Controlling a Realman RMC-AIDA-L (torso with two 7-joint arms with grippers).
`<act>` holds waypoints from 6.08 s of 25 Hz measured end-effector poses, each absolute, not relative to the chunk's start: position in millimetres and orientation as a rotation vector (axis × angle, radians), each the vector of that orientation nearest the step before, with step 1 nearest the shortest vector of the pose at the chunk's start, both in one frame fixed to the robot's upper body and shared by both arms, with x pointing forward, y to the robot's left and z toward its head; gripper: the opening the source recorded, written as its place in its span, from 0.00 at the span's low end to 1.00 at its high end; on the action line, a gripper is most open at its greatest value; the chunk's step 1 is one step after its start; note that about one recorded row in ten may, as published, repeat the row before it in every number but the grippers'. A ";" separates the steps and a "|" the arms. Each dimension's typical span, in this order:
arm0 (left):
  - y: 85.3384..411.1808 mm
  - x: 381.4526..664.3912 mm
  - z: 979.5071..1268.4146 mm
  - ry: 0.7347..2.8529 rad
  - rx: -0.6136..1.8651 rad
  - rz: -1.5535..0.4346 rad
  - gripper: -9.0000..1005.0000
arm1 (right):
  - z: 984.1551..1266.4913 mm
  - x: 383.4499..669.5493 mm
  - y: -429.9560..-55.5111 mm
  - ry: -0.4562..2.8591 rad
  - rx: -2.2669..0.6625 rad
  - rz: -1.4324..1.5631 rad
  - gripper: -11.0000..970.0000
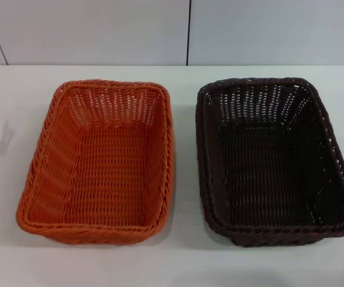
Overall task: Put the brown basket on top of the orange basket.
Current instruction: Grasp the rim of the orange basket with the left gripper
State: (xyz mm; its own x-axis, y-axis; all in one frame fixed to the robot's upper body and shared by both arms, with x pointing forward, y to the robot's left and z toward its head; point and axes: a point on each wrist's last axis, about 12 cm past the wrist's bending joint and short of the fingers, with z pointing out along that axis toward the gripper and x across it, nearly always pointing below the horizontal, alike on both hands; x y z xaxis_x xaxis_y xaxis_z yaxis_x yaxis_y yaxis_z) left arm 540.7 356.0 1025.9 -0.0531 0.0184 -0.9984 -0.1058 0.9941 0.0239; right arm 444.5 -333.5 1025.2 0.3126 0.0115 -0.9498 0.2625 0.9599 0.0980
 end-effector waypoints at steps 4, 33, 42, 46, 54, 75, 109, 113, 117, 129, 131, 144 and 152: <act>358.9 549.1 1035.1 1.578 -0.024 0.157 0.84 | 1025.0 444.5 -333.5 1.247 0.253 -0.167 0.84; 370.3 590.5 1125.8 1.875 0.148 0.219 0.84 | 1023.7 457.0 -331.5 1.283 0.248 -0.150 0.84; 358.2 591.8 1162.6 2.114 0.367 0.074 0.84 | 1023.2 459.5 -330.8 1.293 0.244 -0.145 0.84; 350.7 586.9 1182.0 2.189 0.461 0.111 0.84 | 1022.6 458.2 -331.4 1.295 0.245 -0.147 0.84; 326.1 582.6 1203.7 2.349 0.566 0.145 0.84 | 1021.0 455.0 -331.5 1.301 0.250 -0.149 0.84; 271.2 580.8 1192.2 2.502 0.722 0.143 0.84 | 1018.6 449.1 -333.4 1.309 0.255 -0.158 0.84; 266.0 592.2 1150.8 2.588 0.678 0.015 0.81 | 1018.6 445.1 -336.5 1.305 0.250 -0.177 0.84; 264.3 593.6 1151.4 2.585 0.695 0.033 0.81 | 1018.6 445.1 -336.5 1.305 0.250 -0.177 0.84; 262.0 593.3 1150.6 2.584 0.710 0.038 0.74 | 1018.6 445.1 -336.5 1.305 0.250 -0.177 0.84; 261.7 592.9 1152.6 2.582 0.724 0.044 0.35 | 1018.0 445.2 -336.5 1.310 0.250 -0.177 0.84; 261.7 592.9 1152.6 2.582 0.724 0.044 0.34 | 1017.9 445.2 -336.5 1.311 0.251 -0.177 0.84; 258.8 591.5 1157.1 2.565 0.794 0.061 0.33 | 1017.7 444.6 -336.8 1.311 0.252 -0.178 0.84; 261.8 589.8 1171.4 2.526 0.826 0.084 0.32 | 1018.0 444.5 -337.2 1.309 0.253 -0.180 0.84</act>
State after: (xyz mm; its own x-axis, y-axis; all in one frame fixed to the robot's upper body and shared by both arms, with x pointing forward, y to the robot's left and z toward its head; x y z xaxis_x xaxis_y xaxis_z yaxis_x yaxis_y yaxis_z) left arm 589.8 261.8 1171.4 -0.7040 0.5709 -0.4225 0.5417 0.8163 0.2004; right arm 444.5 -337.2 1018.0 0.2511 0.0119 -0.9679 0.2725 0.9586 0.0825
